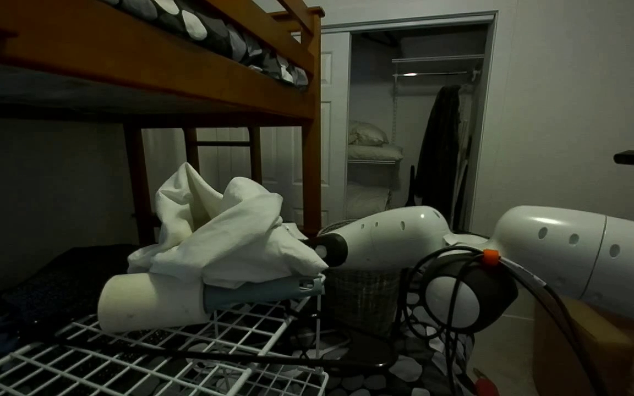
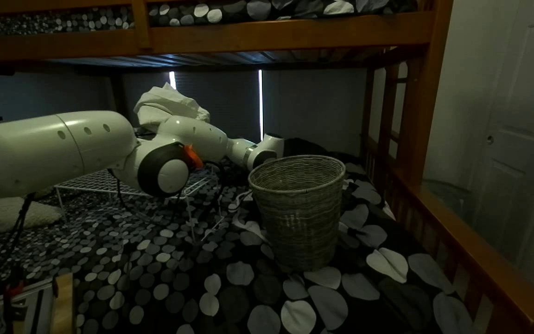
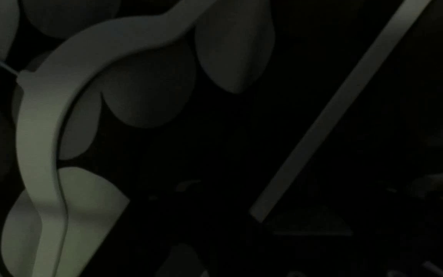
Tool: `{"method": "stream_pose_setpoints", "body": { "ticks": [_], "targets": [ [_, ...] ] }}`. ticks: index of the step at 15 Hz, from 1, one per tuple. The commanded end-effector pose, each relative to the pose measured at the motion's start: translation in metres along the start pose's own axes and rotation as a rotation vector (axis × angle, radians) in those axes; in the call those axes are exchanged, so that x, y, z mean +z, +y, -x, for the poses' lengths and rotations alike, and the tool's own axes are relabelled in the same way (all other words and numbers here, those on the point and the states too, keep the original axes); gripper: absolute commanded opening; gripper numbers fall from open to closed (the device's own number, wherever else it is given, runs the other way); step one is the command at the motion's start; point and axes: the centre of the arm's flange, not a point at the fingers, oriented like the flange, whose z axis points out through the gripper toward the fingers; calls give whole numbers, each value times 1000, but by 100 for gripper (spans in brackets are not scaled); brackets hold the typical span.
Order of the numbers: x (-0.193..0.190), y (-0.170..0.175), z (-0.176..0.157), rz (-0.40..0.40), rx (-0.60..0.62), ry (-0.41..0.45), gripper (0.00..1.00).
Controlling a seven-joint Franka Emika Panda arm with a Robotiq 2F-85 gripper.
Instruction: Put the white coat hanger in the basket
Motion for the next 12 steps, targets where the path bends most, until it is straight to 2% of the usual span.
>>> {"method": "stream_pose_setpoints", "body": {
  "ticks": [1,4,7,9,10,12],
  "targets": [
    [18,-48,-12,12,49,29,49],
    [18,-46,-11,14,64,32,25],
    [7,-46,-8,-19,72,19,2],
    [-1,-45,-7,-58,82,-3,5],
    [-5,-46,-6,-89,87,-26,3],
    [-15,-46,-3,-189,100,-52,4]
  ]
}}
